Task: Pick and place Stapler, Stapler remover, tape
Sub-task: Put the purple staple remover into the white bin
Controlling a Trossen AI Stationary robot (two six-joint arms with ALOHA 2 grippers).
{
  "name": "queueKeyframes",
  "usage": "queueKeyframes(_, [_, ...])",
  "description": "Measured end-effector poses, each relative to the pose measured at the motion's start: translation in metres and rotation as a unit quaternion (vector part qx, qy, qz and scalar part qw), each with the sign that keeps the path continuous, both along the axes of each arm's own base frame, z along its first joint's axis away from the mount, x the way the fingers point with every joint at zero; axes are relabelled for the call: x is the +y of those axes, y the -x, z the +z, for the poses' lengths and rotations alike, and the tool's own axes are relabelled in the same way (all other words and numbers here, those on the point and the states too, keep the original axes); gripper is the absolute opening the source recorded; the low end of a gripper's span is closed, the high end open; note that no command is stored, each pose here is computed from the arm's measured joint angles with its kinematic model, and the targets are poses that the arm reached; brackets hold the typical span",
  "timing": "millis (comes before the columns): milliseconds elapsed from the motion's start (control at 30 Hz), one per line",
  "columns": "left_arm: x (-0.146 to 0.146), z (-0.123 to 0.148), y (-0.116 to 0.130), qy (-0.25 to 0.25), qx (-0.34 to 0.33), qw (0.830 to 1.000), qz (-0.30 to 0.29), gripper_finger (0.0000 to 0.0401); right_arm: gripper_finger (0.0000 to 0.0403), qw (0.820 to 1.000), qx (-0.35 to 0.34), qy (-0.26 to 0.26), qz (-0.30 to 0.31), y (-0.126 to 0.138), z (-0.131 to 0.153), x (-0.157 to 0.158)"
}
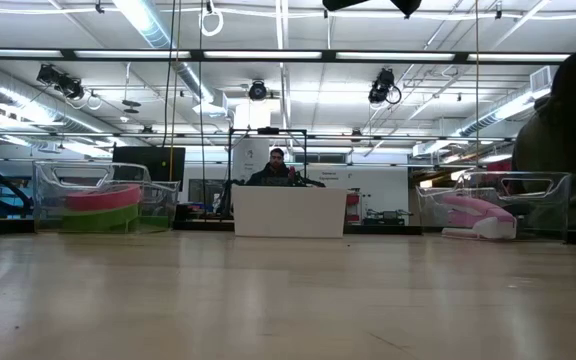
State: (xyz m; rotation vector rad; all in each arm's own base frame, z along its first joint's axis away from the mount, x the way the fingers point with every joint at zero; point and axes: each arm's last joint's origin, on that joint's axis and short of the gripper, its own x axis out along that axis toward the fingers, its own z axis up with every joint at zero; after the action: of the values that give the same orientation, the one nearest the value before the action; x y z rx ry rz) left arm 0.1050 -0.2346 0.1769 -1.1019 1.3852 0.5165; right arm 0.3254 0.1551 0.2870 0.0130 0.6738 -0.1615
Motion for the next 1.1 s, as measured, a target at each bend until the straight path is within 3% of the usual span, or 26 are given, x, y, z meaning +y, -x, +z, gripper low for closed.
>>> queueKeyframes(333, [-0.010, 0.000, -0.001, 0.039, -0.010, 0.999, -0.027, 0.0100, 0.0064, 1.000, 0.000, -0.001, -0.001, 0.000, 0.000, 0.000])
queueKeyframes(733, [-0.020, -0.011, 0.005, 0.046, 0.020, 0.998, -0.038, 0.0087, 0.0064, 1.000, 0.000, -0.001, -0.001, 0.000, 0.000, 0.000])
queueKeyframes(967, [-0.022, -0.017, 0.006, 0.038, 0.033, 0.998, -0.044, 0.0087, 0.0064, 1.000, 0.000, -0.001, -0.001, 0.000, 0.000, 0.000])
queueKeyframes(1100, [-0.017, -0.019, 0.003, 0.000, 0.003, 0.999, -0.051, 0.0087, 0.0064, 1.000, 0.000, -0.001, -0.001, 0.000, 0.000, 0.000])
